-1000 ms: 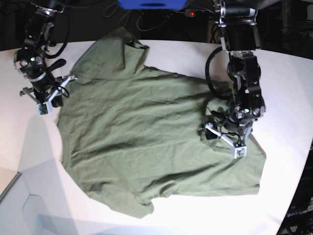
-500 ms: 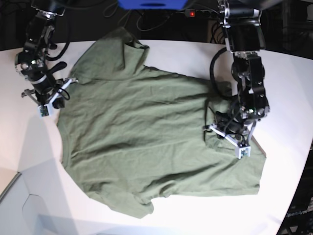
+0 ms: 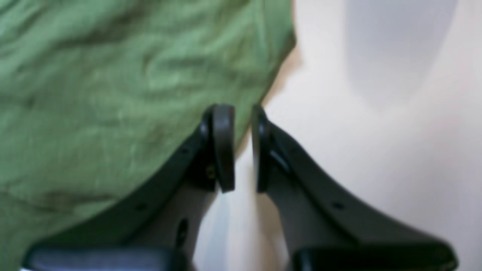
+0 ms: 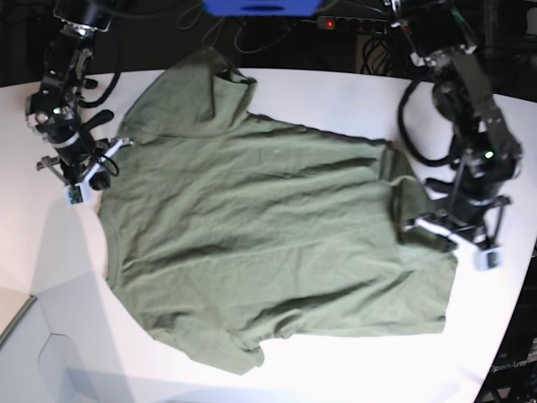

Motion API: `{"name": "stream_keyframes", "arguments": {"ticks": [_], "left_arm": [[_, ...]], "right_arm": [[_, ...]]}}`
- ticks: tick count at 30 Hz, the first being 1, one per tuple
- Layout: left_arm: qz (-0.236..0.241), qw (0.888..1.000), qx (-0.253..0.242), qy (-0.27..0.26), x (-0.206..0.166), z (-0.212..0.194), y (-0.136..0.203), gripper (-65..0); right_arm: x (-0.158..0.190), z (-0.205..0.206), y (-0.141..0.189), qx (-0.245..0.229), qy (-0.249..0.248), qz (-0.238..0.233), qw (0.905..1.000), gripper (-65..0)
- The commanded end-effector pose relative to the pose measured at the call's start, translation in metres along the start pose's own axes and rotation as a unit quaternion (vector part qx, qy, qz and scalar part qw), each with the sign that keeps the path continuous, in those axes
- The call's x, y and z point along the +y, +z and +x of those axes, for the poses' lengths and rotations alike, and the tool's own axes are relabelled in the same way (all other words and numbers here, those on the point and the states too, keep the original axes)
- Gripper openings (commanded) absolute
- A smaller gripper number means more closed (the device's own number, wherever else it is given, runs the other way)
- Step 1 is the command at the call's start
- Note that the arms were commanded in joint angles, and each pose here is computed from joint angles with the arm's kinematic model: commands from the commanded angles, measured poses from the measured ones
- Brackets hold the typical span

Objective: Layout the t-shirt on the table in an organized manner, then fold the t-shirt properly
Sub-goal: 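Move the left gripper to the shirt corner and grasp it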

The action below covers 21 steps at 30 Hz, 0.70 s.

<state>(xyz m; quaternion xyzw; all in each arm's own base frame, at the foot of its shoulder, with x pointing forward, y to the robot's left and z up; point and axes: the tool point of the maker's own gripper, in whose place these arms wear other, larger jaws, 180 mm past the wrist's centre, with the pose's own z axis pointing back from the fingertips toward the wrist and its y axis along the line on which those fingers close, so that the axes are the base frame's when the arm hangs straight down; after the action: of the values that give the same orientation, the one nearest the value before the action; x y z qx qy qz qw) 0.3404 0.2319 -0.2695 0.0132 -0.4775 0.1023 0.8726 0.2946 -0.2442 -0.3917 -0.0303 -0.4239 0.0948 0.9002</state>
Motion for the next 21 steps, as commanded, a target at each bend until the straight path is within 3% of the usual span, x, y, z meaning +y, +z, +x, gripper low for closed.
{"name": "stream_keyframes", "arguments": {"ticks": [1,8,12,16,21], "left_arm": [[0.008,1.000,-0.009,0.002,0.008,0.005,0.008,-64.9],[0.123,0.989,0.076,0.013,0.102,-0.061,0.045,-64.9],[0.175,0.980,0.097,0.010,0.143,-0.078,0.071,-64.9],[0.205,0.973,0.105,0.018,0.165,-0.085,0.084,-64.9],[0.197,0.972,0.128,0.020,0.159,-0.103,0.084,-64.8]], "right_arm": [[-0.005,0.012,0.002,-0.021,0.004,-0.005,0.9998,-55.2],[-0.003,0.013,0.002,-0.023,0.002,-0.003,0.9997,-55.2],[0.009,0.017,-0.002,-0.024,0.014,0.014,0.9995,-55.2],[0.012,0.017,-0.003,-0.024,0.012,0.016,0.9995,-55.2],[0.029,0.017,-0.005,-0.024,0.016,0.035,0.9990,-55.2]]}}
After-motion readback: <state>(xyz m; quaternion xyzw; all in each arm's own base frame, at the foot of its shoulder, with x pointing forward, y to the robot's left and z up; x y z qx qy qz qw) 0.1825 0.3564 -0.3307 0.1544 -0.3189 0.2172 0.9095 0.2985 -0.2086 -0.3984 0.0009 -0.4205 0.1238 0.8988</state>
